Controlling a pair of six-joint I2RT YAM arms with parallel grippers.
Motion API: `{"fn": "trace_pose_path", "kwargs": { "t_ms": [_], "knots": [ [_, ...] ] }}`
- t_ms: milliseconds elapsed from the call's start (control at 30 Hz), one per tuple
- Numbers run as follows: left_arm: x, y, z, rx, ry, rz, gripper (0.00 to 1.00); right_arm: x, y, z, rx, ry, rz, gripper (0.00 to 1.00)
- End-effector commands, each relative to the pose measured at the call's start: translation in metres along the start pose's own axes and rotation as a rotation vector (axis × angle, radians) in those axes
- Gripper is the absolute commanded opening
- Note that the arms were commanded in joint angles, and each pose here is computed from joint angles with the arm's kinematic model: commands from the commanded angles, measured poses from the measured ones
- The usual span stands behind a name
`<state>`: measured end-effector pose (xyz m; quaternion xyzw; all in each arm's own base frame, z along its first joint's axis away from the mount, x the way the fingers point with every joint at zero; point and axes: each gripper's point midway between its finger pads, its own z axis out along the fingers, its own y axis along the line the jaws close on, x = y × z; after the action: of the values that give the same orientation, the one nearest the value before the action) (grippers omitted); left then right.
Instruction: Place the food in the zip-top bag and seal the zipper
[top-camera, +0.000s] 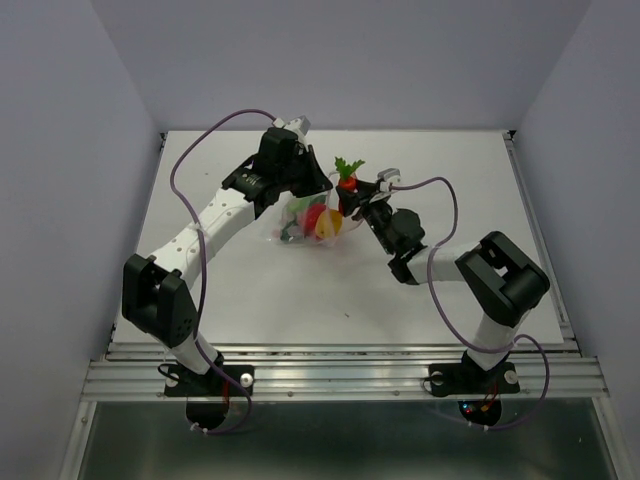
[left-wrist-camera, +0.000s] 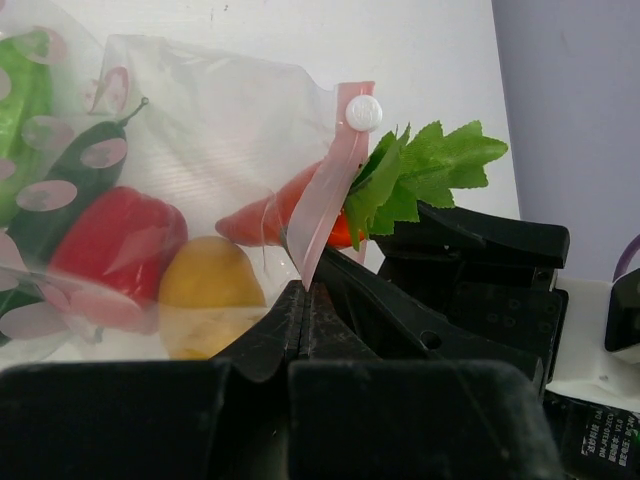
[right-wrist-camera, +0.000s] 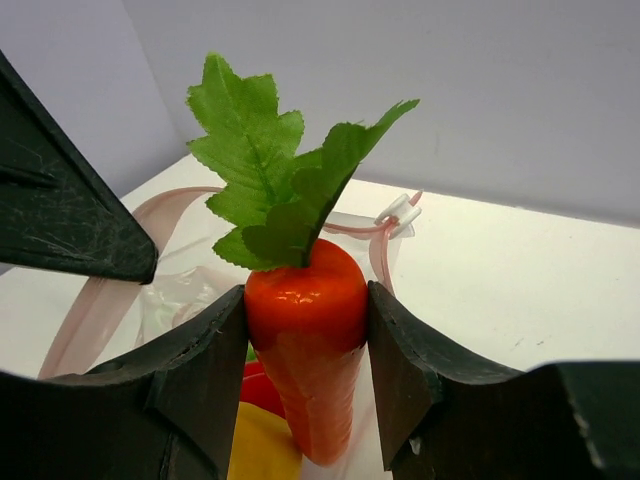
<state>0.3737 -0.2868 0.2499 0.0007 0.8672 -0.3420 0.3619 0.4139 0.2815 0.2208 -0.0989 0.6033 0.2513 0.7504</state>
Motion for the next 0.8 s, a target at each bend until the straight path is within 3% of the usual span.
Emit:
{"fn": "trace_pose_path", "kwargs": {
  "t_ms": [0, 233, 567, 767],
  "knots": [
    [-0.032, -0.028, -0.023, 0.074, -0.087, 0.018, 0.00, -0.155, 0.016, -0.009, -0.040, -0.595, 0.090, 0.40],
    [-0.037, -0.026, -0.024, 0.082, -0.103, 0.001, 0.00, -0.145, 0.019, -0.016, -0.050, -0.561, 0.111, 0.49],
    [-0.045, -0.029, -0.033, 0.096, -0.135, -0.008, 0.00, -0.109, 0.035, -0.008, -0.099, -0.399, 0.122, 0.49],
    [-0.043, -0.030, -0.034, 0.103, -0.137, -0.007, 0.00, -0.093, 0.046, 0.005, -0.126, -0.331, 0.096, 0.55]
  ]
}}
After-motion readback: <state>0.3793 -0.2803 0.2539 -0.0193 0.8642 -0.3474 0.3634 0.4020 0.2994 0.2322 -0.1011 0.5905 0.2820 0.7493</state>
